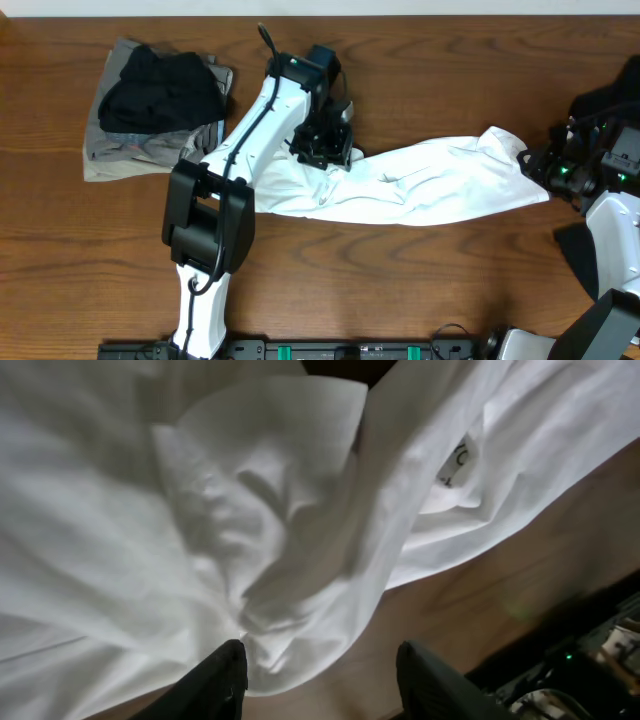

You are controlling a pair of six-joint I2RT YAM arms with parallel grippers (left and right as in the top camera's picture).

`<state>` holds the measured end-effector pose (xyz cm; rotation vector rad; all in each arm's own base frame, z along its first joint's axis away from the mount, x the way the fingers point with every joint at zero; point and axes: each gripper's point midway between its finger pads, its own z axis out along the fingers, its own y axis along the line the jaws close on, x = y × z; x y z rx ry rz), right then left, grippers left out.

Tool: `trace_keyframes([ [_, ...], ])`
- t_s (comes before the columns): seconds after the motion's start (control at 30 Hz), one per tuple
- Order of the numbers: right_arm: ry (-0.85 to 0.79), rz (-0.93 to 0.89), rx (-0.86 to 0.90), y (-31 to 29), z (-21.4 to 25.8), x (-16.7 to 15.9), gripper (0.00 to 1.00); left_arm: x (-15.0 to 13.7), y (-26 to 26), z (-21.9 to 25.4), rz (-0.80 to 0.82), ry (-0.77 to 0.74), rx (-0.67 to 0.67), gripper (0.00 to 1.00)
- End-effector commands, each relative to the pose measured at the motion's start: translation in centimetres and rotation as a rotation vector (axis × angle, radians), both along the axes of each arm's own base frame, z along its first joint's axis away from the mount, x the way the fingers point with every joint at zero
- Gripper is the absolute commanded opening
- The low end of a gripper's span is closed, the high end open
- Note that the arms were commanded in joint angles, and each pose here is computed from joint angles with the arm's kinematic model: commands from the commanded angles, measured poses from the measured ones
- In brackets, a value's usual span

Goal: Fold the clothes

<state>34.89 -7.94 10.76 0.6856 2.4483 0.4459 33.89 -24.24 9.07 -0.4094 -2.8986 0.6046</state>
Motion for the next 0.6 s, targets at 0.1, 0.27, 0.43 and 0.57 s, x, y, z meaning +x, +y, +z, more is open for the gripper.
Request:
trace_keyframes([
  [0.1, -0.003, 0.013, -0.004, 0.2, 0.2, 0.1, 0.32, 0.5, 0.5, -3.4, 0.133, 0.039, 0.039, 0.52],
  [0.27, -0.005, 0.017, 0.001, 0.3, 0.2, 0.1, 0.32, 2.3, 1.0, -3.6, 0.245, 0.022, 0.037, 0.51],
  [0.43, -0.001, 0.017, 0.002, 0.4, 0.2, 0.0, 0.32, 2.7, 1.7, -3.6, 0.316, 0.045, 0.047, 0.51],
  [0.57, -0.001, 0.017, 0.003, 0.4, 0.2, 0.0, 0.32, 3.3, 2.0, -3.6, 0.333, 0.031, 0.046, 0.51],
])
